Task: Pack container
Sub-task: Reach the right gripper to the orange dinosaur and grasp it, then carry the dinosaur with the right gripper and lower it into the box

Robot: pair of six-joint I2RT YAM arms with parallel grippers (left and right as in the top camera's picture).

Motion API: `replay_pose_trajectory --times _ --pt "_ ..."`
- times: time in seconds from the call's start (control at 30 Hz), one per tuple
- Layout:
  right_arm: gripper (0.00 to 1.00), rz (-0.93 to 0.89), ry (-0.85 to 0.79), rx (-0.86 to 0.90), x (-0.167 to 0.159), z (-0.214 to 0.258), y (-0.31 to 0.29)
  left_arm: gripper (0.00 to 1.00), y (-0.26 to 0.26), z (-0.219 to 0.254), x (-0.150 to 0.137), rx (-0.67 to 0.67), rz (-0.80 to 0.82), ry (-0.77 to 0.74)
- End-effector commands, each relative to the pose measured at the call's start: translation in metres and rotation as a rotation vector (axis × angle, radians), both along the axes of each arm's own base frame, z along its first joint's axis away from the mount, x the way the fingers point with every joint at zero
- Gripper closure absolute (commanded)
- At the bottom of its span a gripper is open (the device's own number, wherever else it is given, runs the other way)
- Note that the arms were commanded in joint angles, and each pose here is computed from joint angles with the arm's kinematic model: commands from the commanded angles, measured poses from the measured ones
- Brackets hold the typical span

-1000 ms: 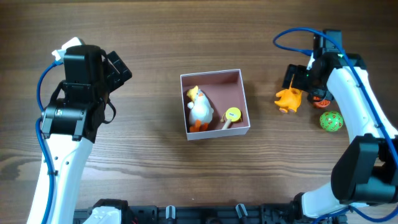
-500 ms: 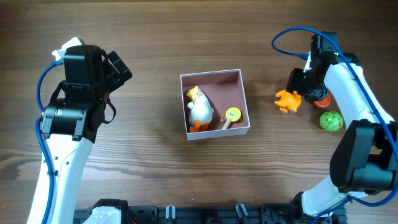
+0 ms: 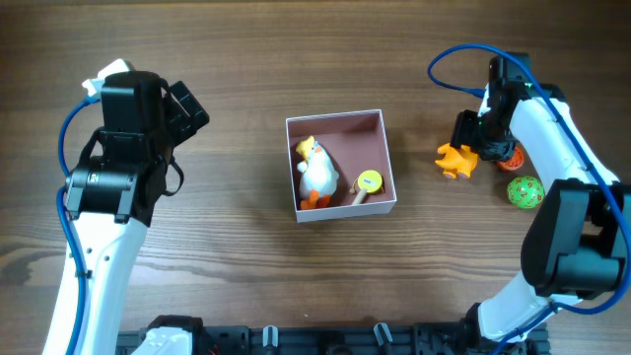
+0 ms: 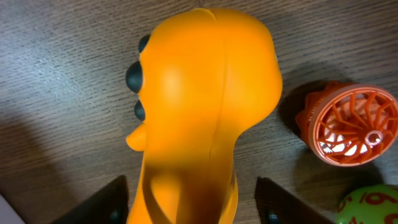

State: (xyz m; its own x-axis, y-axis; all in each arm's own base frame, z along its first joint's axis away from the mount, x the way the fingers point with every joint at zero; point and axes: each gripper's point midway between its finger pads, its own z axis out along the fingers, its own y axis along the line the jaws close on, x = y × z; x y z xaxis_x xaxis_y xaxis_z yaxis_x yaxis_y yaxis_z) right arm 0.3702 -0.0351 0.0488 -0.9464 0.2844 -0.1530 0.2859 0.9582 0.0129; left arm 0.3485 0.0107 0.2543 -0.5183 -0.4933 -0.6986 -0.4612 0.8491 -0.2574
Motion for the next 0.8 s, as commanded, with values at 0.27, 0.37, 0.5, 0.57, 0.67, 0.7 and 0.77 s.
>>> replay_pose_trajectory --times 0.27,0.37,0.5,0.57,0.67,0.7,0.77 --pt "0.52 0.026 0.022 0.019 -0.001 -0.006 0.005 0.00 0.000 0.007 -0.001 -0.018 0.007 -0.021" --pt "0.42 0.024 0.031 0.020 -0.005 -0.011 0.005 0.00 0.000 0.007 -0.001 -0.017 0.007 -0.021" --pt "0.37 0.028 0.023 0.046 -0.007 -0.023 0.010 0.00 0.000 0.007 -0.001 -0.017 0.007 -0.021" --pt "0.50 0.028 0.018 0.049 -0.006 -0.022 0.011 0.00 0.000 0.007 -0.001 -0.017 0.007 -0.021" --pt "0.82 0.027 0.022 0.042 -0.007 -0.021 0.010 0.00 0.000 0.007 -0.001 -0.017 0.007 -0.021" --pt "0.90 0.026 0.023 0.037 -0.008 -0.021 0.009 0.00 0.000 0.007 -0.001 -0.017 0.007 -0.021" --pt "0.94 0.035 -0.002 0.035 -0.004 -0.008 0.011 0.00 0.000 0.007 -0.001 -0.017 0.007 -0.021"
